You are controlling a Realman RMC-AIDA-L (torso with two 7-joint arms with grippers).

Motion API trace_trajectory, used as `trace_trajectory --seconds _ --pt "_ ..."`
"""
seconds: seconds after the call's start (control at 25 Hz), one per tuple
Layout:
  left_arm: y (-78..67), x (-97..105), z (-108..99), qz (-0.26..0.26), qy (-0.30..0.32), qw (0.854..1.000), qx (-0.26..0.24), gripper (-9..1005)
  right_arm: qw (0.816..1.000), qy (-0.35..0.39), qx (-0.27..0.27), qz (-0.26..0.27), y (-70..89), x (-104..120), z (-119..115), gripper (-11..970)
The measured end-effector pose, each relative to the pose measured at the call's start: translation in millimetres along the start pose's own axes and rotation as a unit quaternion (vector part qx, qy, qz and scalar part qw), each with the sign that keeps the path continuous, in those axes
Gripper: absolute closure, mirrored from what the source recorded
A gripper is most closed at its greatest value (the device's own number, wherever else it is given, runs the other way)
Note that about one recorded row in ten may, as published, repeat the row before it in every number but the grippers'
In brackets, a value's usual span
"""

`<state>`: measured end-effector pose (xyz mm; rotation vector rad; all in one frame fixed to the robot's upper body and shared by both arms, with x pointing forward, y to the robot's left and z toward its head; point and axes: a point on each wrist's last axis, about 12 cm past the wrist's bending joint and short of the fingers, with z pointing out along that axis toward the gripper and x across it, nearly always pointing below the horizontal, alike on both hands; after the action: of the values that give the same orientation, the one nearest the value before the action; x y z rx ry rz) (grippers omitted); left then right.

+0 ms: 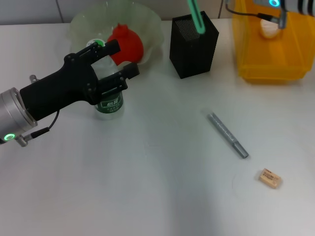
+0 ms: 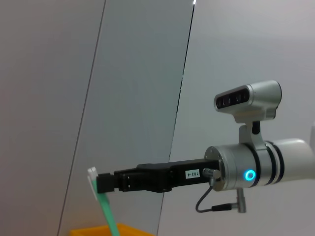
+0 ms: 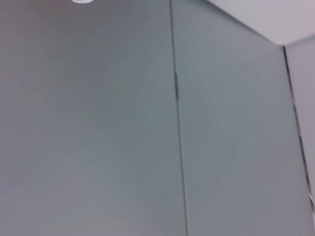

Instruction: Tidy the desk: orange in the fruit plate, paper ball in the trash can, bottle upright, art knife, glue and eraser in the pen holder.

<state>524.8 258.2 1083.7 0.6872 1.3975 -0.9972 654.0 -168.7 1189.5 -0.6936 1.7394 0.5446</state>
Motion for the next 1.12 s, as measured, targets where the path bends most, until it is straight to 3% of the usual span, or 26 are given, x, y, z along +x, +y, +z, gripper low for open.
trace_trajectory --seconds 0.24,0.4,0.64,1.12 --pt "-0.7 0.1 -1.2 -0.006 -0.001 1.000 0.000 225 0.997 -0.071 -0.010 -0.026 -0.6 13.5 8.1 741" --pt "-2.0 0.9 -4.0 -0.008 -0.002 1.000 0.001 225 0.993 -0.112 0.016 -0.039 -5.2 27.1 6.9 726" --pt "-2.8 0.6 -4.9 -0.011 -0.004 1.000 0.003 225 0.991 -0.117 0.044 -0.045 -10.4 43.5 7.3 705" --pt "-3.0 -2.1 -3.3 -0.010 -0.006 1.000 0.012 225 0.991 -0.105 0.043 -0.071 -4.8 67.4 13.6 663"
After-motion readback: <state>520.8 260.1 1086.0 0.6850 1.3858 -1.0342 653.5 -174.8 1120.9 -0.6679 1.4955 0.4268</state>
